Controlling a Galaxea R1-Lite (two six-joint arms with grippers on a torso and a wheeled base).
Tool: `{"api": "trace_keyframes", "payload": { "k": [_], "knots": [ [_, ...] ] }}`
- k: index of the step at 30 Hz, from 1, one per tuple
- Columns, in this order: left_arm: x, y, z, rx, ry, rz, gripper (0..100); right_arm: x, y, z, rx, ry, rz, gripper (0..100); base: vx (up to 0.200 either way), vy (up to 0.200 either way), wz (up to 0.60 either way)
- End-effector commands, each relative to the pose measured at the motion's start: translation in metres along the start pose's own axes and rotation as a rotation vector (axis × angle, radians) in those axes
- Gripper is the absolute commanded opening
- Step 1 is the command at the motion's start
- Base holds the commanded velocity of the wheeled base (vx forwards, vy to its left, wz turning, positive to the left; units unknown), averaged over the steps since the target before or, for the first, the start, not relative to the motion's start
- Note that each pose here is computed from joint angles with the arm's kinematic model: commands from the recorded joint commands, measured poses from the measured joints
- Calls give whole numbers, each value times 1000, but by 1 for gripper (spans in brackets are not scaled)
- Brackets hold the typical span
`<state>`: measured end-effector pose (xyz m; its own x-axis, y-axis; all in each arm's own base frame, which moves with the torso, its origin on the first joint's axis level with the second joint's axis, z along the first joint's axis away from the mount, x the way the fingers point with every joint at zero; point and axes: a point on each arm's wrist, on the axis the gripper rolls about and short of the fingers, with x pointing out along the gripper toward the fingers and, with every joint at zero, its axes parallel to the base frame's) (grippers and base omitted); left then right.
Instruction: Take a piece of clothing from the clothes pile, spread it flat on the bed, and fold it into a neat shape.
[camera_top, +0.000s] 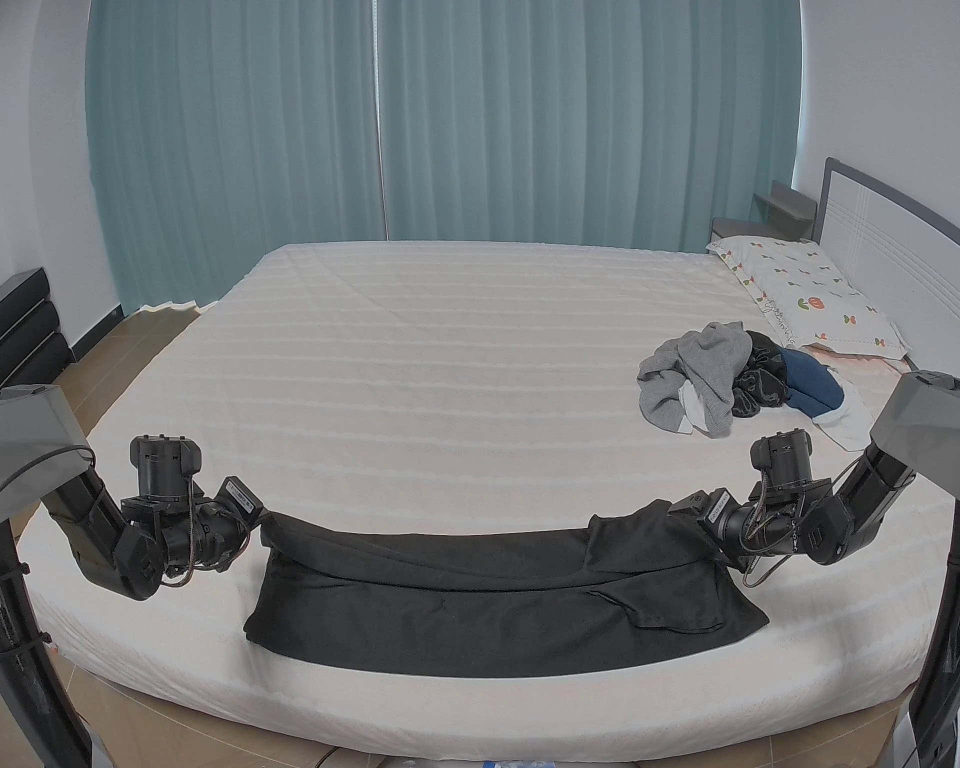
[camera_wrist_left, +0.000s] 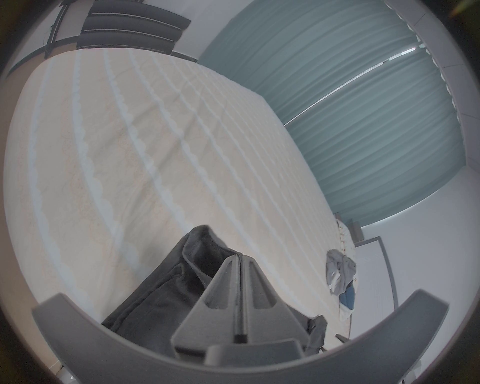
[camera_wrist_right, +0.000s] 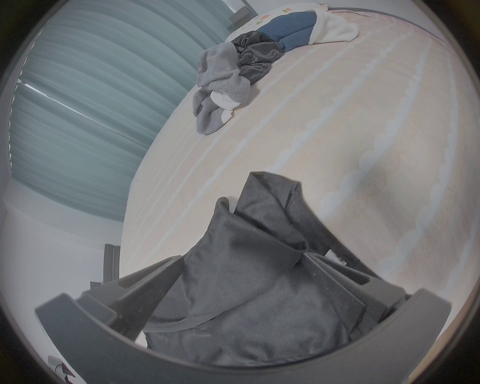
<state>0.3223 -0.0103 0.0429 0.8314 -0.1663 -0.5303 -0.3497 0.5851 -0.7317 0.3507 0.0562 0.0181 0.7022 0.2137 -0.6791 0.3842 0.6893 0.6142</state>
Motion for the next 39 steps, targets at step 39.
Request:
{"api": "trace_keyframes", "payload": {
  "k": [39],
  "knots": [
    [2,3,-2,-6,3,5,0,27,-22,-5,-146,-22,7,100,0,0,0]
  ]
}}
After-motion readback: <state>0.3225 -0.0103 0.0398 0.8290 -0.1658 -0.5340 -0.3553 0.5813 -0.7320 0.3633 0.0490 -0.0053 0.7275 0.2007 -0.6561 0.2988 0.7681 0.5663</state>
